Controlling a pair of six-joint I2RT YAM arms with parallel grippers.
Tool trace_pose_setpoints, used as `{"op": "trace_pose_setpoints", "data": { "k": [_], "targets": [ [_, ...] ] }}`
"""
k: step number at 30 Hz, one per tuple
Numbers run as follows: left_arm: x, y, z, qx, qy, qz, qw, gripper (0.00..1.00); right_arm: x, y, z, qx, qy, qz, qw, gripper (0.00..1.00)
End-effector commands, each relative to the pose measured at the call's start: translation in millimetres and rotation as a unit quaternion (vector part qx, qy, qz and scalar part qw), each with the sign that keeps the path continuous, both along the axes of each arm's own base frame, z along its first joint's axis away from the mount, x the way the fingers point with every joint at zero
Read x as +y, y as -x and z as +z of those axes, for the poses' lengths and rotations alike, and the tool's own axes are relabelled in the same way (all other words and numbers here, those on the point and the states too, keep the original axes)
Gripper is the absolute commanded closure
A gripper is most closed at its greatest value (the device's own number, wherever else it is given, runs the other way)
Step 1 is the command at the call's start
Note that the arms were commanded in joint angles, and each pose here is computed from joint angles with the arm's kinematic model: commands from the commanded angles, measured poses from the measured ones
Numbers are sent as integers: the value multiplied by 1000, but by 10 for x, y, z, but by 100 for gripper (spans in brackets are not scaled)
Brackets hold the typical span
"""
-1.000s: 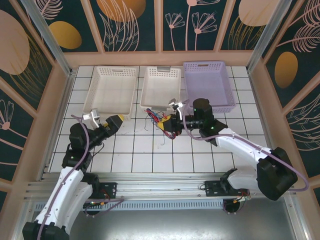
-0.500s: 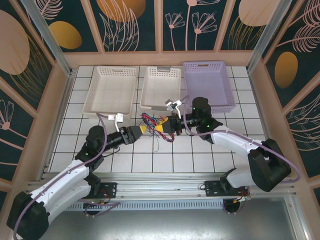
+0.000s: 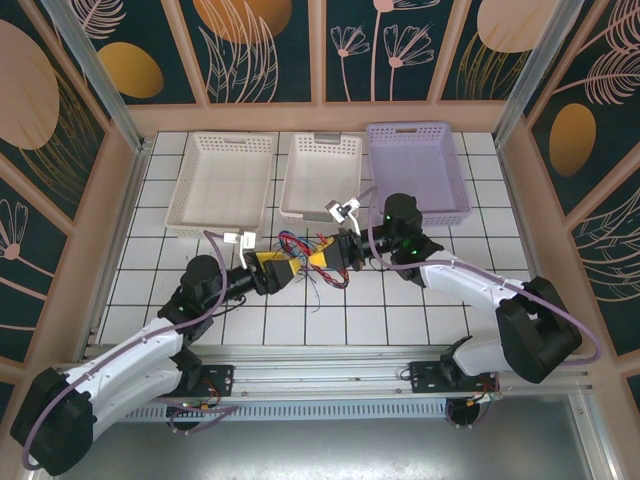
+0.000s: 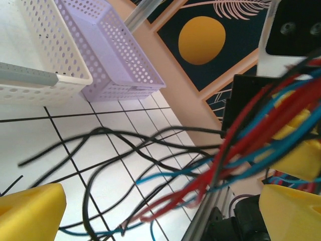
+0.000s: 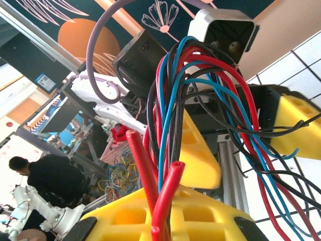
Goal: Untangle the cables
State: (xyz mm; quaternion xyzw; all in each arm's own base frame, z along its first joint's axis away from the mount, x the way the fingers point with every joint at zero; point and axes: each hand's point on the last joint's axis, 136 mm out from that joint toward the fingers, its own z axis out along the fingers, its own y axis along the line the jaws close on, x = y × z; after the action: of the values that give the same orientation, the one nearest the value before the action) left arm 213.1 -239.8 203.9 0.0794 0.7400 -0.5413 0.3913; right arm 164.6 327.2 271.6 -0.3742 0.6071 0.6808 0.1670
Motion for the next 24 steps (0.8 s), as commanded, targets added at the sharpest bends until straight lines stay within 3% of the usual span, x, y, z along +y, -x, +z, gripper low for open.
{"op": "trace_pose_setpoints", "data": {
  "k": [1,9,16,20,24],
  "targets": [
    [-34,-57,101,-37,-2,8,999,2,63,83,169,-19,-19,28,999,100],
    [-138,-46,100,-42,-2,-2,999,2,116,151,127,-14,-17,37,999,100],
    [-108,-86,15,-41,-13,14,999,27,107,193,111,-12,-15,40,999,100],
    [-86,-90,51,-46,-2,21,999,35,120,224,92,-10,-13,44,999,100],
    [-85,-98,88,-51,4,23,998,38,143,248,75,-9,-12,46,999,100]
  ]
}}
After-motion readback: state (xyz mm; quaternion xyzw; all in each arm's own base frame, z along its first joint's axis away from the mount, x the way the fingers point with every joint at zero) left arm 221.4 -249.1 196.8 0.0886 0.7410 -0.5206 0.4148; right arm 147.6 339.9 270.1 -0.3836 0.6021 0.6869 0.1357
